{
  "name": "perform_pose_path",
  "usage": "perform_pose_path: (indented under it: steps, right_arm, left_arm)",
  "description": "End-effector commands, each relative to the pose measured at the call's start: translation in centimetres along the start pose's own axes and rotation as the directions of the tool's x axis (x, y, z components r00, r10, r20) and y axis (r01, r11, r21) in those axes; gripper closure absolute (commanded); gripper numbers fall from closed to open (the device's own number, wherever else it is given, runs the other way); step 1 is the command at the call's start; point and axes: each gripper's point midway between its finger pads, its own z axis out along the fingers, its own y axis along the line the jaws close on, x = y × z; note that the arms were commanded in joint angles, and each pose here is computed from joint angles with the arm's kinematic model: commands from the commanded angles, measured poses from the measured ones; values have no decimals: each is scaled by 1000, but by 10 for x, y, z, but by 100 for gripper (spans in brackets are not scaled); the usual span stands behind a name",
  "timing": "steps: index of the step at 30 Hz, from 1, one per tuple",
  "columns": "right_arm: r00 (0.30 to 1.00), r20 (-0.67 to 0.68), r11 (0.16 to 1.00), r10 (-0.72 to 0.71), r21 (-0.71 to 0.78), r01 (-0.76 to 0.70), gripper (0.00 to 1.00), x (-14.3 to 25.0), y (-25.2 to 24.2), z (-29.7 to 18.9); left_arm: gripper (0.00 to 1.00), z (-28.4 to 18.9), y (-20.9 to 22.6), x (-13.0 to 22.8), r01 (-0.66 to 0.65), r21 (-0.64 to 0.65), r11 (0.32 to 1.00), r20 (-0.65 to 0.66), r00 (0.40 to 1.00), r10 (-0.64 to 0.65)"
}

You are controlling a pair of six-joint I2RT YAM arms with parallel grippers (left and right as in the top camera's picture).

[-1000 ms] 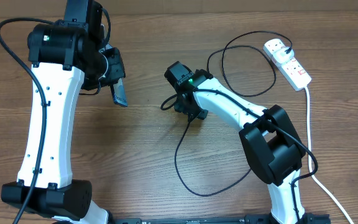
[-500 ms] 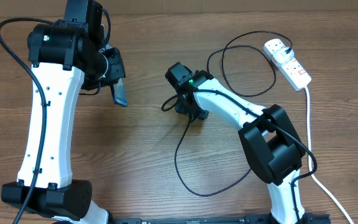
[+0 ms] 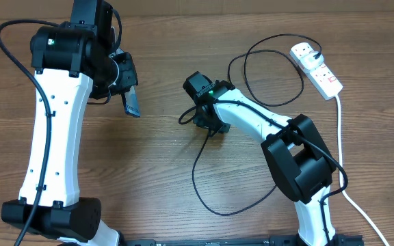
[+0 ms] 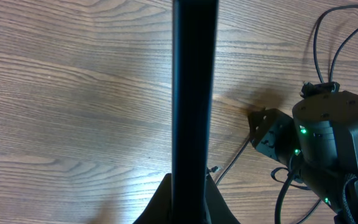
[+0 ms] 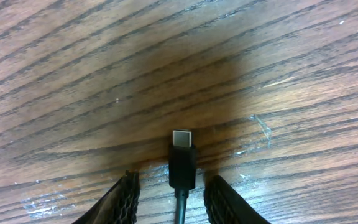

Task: Plug charger to phone and switch on socket
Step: 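Lower and close the right gripper on the USB-C plug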

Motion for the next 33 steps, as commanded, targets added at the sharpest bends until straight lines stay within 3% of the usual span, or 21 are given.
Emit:
perform_pose_path:
  steps: [1,15,20,33]
  right_arm:
    - [999,-39,999,4,37,-2,66,7,-9,20]
    - [994,-106,999,29,36,-25,82,12,-15,33]
    - [994,-109,999,18,31,-14,96,12,-14,33]
    - [993,-109,994,-53,-101,42,94,2,14,-11]
  left_arm:
    - [96,-2,-5,1,-11,14,1000,6,1000,11]
    - [96,-2,-6,-1,-12,17,1000,13,1000,11]
    - [96,-2,-6,-1,-12,17,1000,13,1000,11]
    - [96,-2,-7,-4,-12,24,1000,28,1000,12]
